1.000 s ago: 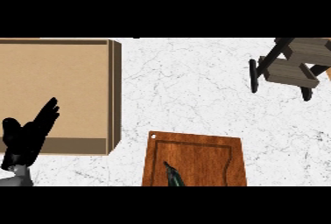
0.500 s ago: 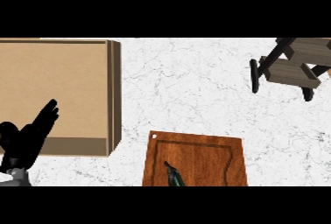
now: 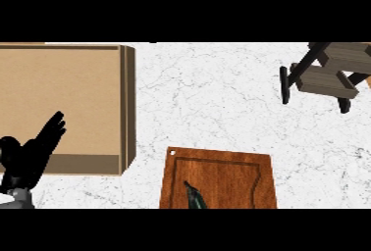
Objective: Pick the tomato from the cutting board and place it in the tiered basket
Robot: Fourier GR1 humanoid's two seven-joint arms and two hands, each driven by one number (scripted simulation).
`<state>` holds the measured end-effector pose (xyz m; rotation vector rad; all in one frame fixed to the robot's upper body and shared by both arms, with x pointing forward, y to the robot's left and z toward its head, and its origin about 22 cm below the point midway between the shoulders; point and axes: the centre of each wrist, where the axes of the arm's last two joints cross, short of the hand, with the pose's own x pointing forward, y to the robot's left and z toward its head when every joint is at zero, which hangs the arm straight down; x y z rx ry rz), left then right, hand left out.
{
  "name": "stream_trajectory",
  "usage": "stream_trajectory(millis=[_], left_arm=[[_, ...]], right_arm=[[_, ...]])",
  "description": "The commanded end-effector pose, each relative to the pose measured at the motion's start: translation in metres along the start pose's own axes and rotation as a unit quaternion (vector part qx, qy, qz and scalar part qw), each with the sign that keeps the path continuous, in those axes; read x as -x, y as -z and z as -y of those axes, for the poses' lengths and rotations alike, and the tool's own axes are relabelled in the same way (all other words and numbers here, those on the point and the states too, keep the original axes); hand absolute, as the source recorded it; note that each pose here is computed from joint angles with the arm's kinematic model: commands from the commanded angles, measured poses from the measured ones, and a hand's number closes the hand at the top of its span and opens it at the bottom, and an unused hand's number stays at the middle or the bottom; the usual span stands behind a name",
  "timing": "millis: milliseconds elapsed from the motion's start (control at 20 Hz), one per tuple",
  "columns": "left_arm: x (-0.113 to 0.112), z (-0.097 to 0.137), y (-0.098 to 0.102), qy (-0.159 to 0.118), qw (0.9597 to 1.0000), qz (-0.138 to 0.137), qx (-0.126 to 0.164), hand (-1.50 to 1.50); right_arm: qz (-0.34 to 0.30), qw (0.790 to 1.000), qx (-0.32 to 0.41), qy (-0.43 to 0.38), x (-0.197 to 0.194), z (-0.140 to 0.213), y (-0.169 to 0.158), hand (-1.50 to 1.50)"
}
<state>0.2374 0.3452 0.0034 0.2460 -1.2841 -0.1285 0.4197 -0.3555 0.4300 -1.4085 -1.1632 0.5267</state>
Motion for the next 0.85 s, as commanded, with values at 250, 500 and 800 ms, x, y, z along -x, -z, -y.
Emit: stream_trajectory(millis=[250, 500, 800], left_arm=[[0.022, -0.001, -0.009, -0.01, 0.9993, -0.033, -0.018, 0.0], [0.023, -0.008, -0.01, -0.011, 0.9985, -0.045, -0.03, 0.0], [0.028, -0.01, -0.018, -0.011, 0.9985, -0.046, -0.028, 0.0]], right_arm=[[-0.106, 0.975, 0.011, 0.197, 0.054, 0.085, -0.011, -1.5], [-0.095, 0.936, 0.03, 0.337, 0.122, 0.096, -0.015, -1.5], [-0.068, 0.914, 0.002, 0.4, 0.197, 0.083, -0.023, -1.5]])
